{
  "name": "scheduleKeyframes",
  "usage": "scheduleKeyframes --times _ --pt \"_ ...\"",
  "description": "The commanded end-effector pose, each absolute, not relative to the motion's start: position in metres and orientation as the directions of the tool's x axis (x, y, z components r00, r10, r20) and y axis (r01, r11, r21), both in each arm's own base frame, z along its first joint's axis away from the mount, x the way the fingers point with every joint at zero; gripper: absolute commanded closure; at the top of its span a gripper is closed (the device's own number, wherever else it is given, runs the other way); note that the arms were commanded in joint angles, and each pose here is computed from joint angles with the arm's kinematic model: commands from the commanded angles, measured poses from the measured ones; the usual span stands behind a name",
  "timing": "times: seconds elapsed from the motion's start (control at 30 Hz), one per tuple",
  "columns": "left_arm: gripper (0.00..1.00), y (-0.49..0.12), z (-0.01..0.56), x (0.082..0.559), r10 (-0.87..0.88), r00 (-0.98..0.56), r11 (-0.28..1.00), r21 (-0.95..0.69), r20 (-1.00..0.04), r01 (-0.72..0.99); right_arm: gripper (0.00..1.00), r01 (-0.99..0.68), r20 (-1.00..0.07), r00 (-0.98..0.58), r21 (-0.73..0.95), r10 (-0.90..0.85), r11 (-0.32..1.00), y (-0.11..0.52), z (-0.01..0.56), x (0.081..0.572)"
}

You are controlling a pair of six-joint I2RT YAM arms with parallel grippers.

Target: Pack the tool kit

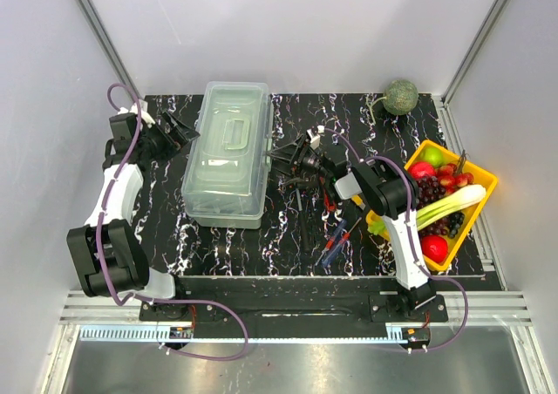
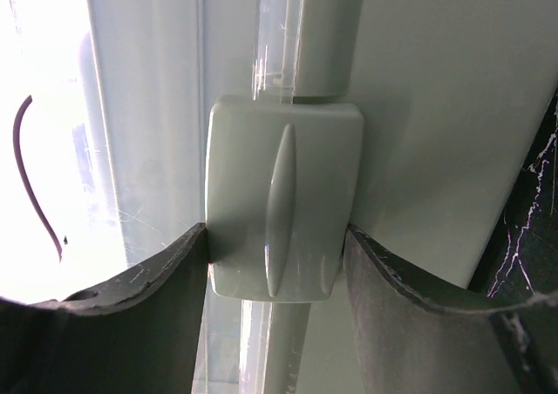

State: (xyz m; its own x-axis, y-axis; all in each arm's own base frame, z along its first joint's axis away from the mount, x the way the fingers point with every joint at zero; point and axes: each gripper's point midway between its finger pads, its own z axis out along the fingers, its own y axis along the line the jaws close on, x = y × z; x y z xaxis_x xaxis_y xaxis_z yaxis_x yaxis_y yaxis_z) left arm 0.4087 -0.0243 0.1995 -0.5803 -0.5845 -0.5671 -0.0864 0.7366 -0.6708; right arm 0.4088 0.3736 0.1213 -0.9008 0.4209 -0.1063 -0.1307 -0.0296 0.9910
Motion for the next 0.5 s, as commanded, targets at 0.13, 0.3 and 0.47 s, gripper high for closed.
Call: scheduleKeyframes --times 0.13,0.3,0.47 --pt "0.01 -0.068 0.160 0.375 -0.485 -0.760 0.738 -0.668 -0.433 -0.091 0.67 -0.332 -0.281 -0.881 0.940 0.380 -0.075 0.388 0.182 0.392" --pt "0.01 -0.069 0.157 0.374 -0.473 -0.765 0.756 -0.647 -0.436 -0.099 0.69 -0.279 -0.230 -0.893 0.957 0.388 -0.075 0.388 0.179 0.395" --pt "0.01 -0.068 0.151 0.373 -0.463 -0.772 0.778 -0.616 -0.435 -0.120 0.79 -0.254 -0.226 -0.878 0.967 0.422 -0.011 0.385 0.176 0.402"
